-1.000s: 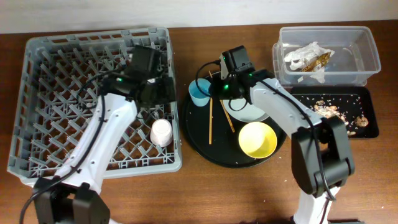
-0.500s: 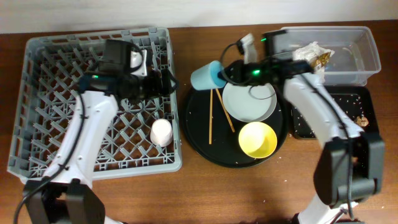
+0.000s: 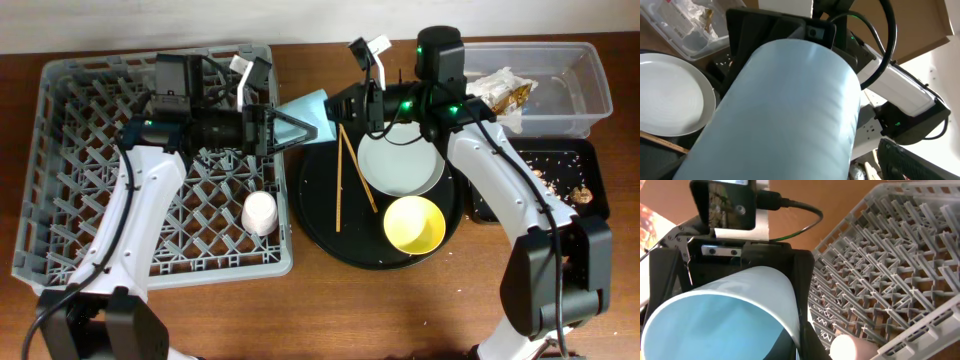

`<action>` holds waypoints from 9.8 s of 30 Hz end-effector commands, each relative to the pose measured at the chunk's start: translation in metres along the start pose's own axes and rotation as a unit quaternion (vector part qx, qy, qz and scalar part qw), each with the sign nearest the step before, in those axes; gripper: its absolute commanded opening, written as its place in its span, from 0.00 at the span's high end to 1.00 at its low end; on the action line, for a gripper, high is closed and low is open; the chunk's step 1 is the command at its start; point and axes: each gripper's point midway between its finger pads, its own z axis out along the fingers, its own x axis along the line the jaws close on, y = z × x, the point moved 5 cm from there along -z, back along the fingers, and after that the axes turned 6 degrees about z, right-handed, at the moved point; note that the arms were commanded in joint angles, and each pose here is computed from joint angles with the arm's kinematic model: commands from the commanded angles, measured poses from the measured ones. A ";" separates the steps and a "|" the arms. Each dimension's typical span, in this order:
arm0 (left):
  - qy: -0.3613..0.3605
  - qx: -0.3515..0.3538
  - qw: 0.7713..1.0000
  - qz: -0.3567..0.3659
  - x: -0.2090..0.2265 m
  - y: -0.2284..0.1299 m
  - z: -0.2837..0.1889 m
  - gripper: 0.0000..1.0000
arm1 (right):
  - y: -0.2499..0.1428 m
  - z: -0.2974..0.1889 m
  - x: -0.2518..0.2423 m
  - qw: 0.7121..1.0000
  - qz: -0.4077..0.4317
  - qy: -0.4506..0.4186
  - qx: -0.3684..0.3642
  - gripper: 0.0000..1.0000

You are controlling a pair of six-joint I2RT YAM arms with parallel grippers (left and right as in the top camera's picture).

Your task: Sort waste into correct bins and load items into the dishwasher rack

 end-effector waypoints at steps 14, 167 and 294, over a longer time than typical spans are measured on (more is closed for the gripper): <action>0.087 -0.030 0.995 0.028 0.022 0.013 -0.024 0.44 | 0.013 -0.014 -0.018 0.997 0.013 -0.069 -0.043 0.11; 0.785 0.211 0.512 0.278 0.202 0.033 0.098 0.44 | -0.119 -0.298 -0.030 0.628 0.383 -0.656 -0.171 0.02; 0.716 0.221 0.634 -0.193 0.137 -0.083 -0.108 0.47 | -0.119 -0.298 -0.030 0.628 0.383 -0.655 -0.171 0.02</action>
